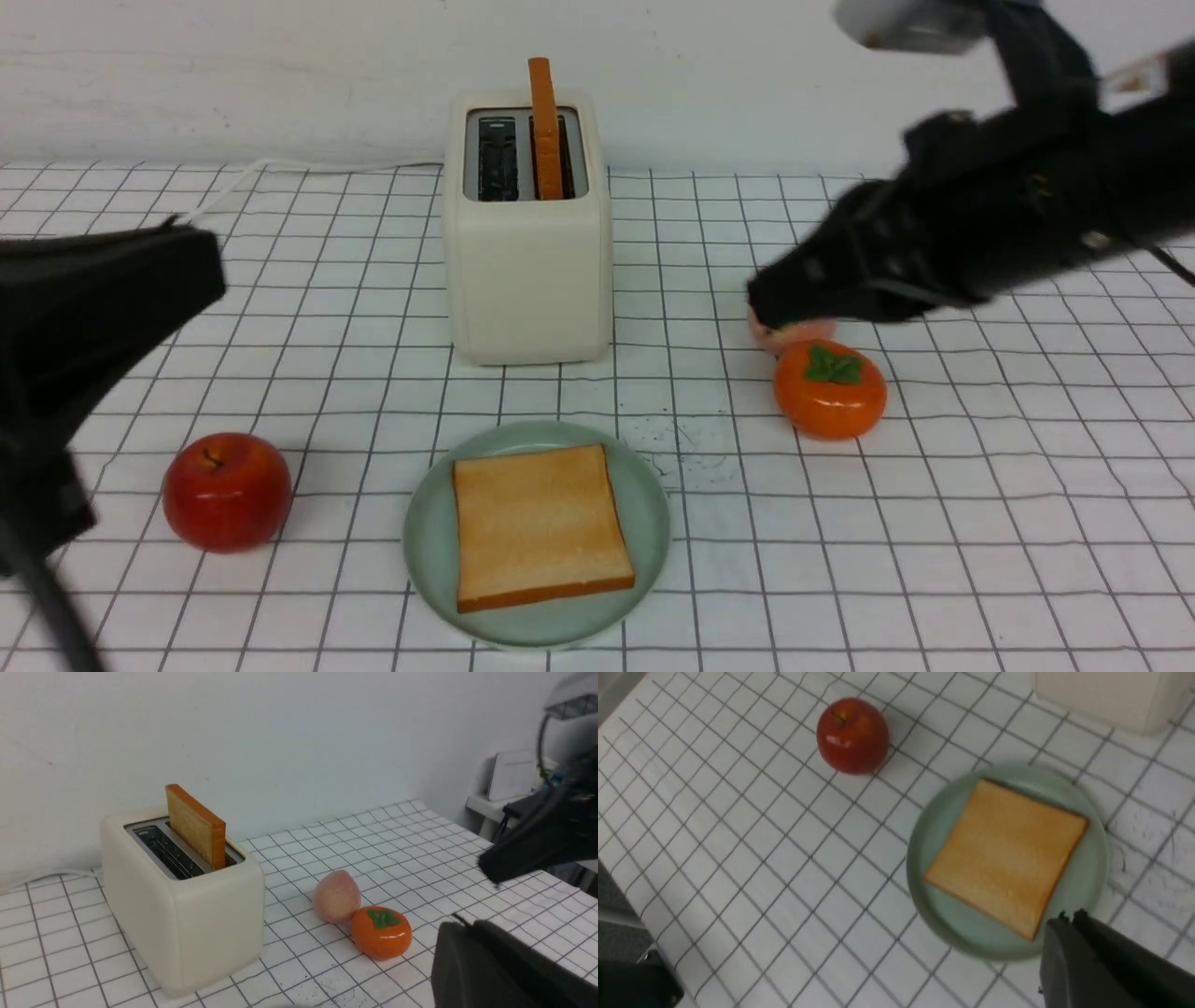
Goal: Take toasted bread from bread machine on white checkered table place on plate.
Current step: 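Grasp the toast slice in the toaster and pull it up out of the slot with the right gripper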
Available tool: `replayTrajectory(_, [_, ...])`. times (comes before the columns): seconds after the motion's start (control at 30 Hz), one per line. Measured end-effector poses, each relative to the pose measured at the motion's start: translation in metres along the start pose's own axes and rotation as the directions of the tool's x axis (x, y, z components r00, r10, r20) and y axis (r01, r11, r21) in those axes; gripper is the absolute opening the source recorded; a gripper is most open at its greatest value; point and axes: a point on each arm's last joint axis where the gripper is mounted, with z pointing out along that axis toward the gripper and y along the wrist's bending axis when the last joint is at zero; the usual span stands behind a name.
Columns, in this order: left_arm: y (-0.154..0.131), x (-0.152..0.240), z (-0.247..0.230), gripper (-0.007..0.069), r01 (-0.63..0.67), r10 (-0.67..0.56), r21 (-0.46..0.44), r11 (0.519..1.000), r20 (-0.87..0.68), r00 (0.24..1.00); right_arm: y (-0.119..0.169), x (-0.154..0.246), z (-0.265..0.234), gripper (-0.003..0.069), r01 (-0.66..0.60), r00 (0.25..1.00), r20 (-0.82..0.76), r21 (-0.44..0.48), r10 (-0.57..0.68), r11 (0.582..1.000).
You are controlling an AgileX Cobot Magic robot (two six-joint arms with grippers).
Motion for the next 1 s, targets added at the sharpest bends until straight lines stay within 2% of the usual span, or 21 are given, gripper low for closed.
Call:
replayTrajectory(0.1, [0.0,0.007,-0.012,-0.0013,-0.002,0.002,-0.008,1.0,0.037,0.999,0.001,-0.02,0.027,0.0003,0.045,0.998,0.033,0.01,-0.046,0.999])
replayTrajectory(0.2, [0.001,0.014,-0.02,-0.0013,-0.003,0.004,-0.018,1.0,0.065,0.998,-0.003,-0.043,0.061,0.0021,0.096,0.991,0.086,0.06,-0.101,0.994])
replayTrajectory(0.37, [0.001,0.017,-0.022,-0.0013,-0.002,0.003,-0.016,1.0,0.062,0.998,-0.026,-0.076,0.106,0.0141,0.073,0.974,0.198,0.175,-0.108,0.982])
replayTrajectory(0.47, [0.001,0.018,-0.022,-0.0013,-0.001,0.002,-0.016,1.0,0.062,0.998,-0.042,-0.089,0.133,0.0315,0.053,0.95,0.287,0.241,-0.124,0.969])
replayTrajectory(0.5, [0.001,0.018,-0.022,-0.0013,-0.001,0.002,-0.016,1.0,0.061,0.998,-0.048,-0.092,0.144,0.0395,0.053,0.94,0.313,0.265,-0.138,0.963])
replayTrajectory(0.57, [0.001,0.018,-0.022,-0.0013,-0.001,0.002,-0.016,1.0,0.06,0.998,-0.053,-0.094,0.151,0.0463,0.057,0.929,0.337,0.282,-0.155,0.958])
replayTrajectory(0.63, [0.0,0.018,-0.022,-0.0013,-0.001,0.002,-0.012,1.0,0.054,0.999,-0.061,-0.096,0.168,0.0582,0.065,0.909,0.375,0.303,-0.182,0.951])
replayTrajectory(0.7, [0.0,0.019,-0.022,-0.0013,-0.001,0.001,-0.011,1.0,0.051,0.999,-0.068,-0.094,0.182,0.065,0.084,0.895,0.392,0.321,-0.213,0.943])
replayTrajectory(0.83, [0.0,0.019,-0.022,-0.0013,-0.001,0.001,-0.011,1.0,0.052,0.999,-0.079,-0.09,0.199,0.0664,0.093,0.887,0.4,0.338,-0.232,0.937])
replayTrajectory(0.9, [0.0,0.019,-0.022,-0.0013,-0.001,0.001,-0.009,1.0,0.049,0.999,-0.085,-0.088,0.204,0.0645,0.086,0.887,0.401,0.342,-0.228,0.936])
replayTrajectory(0.97, [0.0,0.019,-0.022,-0.0013,-0.001,0.001,-0.007,1.0,0.046,0.999,-0.094,-0.086,0.211,0.0577,0.073,0.885,0.41,0.345,-0.22,0.936])
replayTrajectory(1.0, [0.0,0.019,-0.022,-0.0013,-0.001,0.001,-0.006,1.0,0.045,0.999,-0.095,-0.085,0.212,0.057,0.072,0.885,0.411,0.346,-0.22,0.935])
